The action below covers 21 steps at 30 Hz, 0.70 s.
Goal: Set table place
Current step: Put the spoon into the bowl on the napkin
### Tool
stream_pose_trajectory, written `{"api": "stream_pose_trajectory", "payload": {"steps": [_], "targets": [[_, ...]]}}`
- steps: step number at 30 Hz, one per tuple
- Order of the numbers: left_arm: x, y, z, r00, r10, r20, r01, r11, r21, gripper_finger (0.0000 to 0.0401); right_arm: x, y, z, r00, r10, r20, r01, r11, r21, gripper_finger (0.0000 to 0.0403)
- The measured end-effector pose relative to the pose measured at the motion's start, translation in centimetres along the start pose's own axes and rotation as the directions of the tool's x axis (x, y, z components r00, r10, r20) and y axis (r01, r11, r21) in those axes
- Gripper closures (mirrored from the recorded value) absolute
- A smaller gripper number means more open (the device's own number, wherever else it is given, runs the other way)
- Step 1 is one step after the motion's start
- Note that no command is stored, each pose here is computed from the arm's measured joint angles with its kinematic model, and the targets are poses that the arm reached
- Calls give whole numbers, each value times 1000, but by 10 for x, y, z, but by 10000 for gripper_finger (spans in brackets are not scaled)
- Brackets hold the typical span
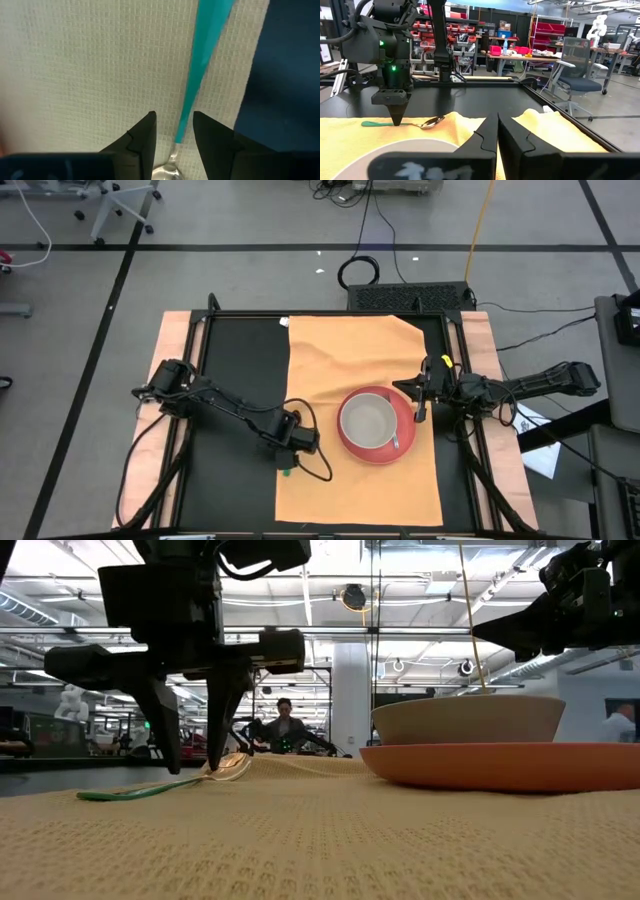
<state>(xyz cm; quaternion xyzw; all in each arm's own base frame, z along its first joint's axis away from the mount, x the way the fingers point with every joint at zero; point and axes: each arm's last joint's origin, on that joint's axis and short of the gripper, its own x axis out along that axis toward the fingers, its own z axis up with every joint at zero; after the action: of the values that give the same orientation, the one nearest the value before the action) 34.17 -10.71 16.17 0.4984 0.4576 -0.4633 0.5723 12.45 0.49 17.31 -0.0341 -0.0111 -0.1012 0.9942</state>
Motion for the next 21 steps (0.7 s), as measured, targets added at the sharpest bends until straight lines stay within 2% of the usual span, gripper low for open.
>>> {"api": "stream_pose_trajectory", "payload": {"steps": [21], "targets": [[2, 4, -6, 999, -1, 47, 5, 997, -74, 268, 0, 0, 1, 1000, 0, 9, 0, 1000, 6, 403]]}}
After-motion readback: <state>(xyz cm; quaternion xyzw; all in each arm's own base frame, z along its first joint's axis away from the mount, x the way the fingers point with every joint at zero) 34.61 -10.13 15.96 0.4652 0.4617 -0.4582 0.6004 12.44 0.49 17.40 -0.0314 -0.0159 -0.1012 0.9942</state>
